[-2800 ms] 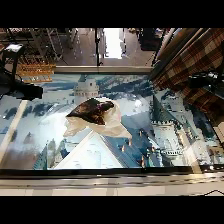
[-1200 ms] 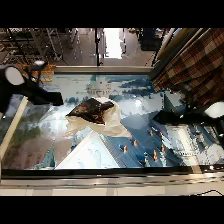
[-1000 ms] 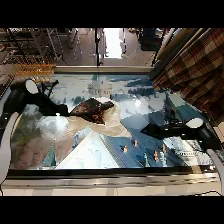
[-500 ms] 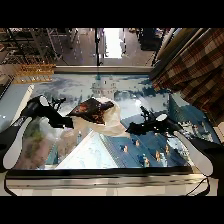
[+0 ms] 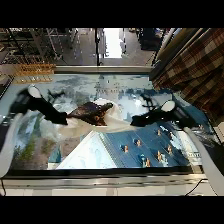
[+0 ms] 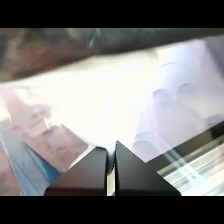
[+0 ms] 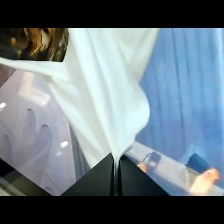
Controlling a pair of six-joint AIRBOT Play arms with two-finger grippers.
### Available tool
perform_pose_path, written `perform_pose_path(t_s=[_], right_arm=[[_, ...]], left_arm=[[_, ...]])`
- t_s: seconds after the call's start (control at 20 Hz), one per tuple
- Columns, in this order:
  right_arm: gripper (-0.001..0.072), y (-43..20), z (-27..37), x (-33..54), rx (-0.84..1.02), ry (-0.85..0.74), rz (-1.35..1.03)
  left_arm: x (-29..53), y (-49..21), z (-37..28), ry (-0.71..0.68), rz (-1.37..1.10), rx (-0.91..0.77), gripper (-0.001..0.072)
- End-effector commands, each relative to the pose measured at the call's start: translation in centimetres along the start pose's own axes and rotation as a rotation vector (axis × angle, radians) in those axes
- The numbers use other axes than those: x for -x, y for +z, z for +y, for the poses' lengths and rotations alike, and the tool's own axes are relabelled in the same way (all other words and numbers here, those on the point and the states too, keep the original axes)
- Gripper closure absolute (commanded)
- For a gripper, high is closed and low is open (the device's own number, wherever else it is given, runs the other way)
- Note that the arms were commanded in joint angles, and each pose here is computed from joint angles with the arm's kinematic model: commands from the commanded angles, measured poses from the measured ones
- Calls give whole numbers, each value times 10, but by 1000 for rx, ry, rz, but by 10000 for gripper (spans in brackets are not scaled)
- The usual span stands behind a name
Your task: Fold the clothes and pants, and hang the long-sleeved shirts on hangers.
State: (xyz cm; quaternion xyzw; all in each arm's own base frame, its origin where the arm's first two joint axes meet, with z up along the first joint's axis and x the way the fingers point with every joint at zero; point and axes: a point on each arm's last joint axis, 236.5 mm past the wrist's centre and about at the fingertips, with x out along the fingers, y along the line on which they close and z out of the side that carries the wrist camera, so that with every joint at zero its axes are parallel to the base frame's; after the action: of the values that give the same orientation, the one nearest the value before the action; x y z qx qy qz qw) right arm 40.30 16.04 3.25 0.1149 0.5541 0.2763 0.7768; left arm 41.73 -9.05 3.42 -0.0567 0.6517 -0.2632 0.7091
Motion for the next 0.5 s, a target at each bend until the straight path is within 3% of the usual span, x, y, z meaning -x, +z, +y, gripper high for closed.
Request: perform_pose_path(t_s=[0.0, 0.15, 0.25, 0.35, 0.45], right_arm=[[701, 21, 34, 164, 220, -283, -279], [701, 7, 149, 338, 435, -313, -749], [701, -29, 217, 445, 553, -324, -1097], [701, -68, 264, 520, 629, -309, -1367], [701, -82, 281, 553, 667, -325, -1475]], left_arm=[[170, 12, -88, -60, -415, -177, 702], [313, -31, -207, -121, -814, -449, 703], [385, -73, -279, -92, -1100, -644, 703], [437, -107, -320, 60, -1351, -735, 703], [467, -122, -329, 209, -1494, -751, 701]])
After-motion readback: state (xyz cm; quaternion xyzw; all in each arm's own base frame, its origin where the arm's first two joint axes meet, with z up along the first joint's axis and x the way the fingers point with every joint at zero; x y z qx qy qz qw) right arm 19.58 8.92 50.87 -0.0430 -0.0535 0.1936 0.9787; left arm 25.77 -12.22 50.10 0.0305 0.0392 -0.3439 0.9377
